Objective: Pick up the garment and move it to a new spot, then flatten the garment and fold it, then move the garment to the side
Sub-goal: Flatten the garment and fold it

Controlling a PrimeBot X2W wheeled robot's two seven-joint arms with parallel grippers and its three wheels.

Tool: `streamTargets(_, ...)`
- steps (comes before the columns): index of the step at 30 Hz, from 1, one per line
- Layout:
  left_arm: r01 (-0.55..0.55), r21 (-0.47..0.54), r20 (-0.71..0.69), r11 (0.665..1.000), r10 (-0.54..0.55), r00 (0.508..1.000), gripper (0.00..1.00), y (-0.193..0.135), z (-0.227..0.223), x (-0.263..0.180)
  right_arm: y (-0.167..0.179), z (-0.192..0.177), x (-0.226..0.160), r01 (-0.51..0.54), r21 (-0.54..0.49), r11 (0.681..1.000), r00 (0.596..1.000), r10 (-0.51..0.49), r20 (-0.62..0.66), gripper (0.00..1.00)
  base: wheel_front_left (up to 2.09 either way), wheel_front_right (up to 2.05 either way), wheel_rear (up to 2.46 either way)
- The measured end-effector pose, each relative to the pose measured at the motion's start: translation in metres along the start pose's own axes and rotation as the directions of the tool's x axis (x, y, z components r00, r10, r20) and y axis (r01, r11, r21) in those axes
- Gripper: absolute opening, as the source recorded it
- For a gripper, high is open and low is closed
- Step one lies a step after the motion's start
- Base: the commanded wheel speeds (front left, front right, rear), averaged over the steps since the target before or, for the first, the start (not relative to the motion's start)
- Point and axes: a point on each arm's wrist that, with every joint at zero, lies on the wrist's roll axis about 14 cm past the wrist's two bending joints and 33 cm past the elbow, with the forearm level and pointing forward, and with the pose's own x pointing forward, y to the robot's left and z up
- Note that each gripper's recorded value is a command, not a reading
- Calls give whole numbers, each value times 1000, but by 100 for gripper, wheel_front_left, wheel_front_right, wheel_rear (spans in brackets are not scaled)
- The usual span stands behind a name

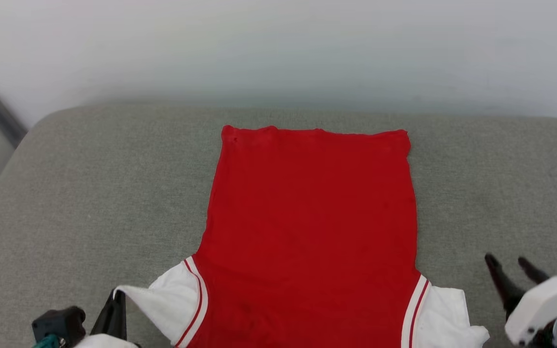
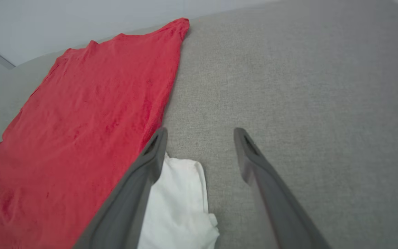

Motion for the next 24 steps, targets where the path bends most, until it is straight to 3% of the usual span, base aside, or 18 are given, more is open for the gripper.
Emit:
streamTargets(6,49,8,57,999,-50,997,0,-19,22,32,0,55,66,-6,-21,1000,999,7,52,100,0,0,0)
streamTargets(9,80,2,81,997,-80,994,0,-31,27,51,2,68,105,-12,-34,999,1000,12,6,100,0,0,0)
streamTargets(14,103,14,117,995,-104,988,0,-41,32,80,13,76,173,-33,-112,993,991,19,-131,100,0,0,0)
streamTargets(24,106,17,112,994,-107,988,0,-41,18,117,48,47,273,-96,-100,990,920,50,-389,100,0,0,0)
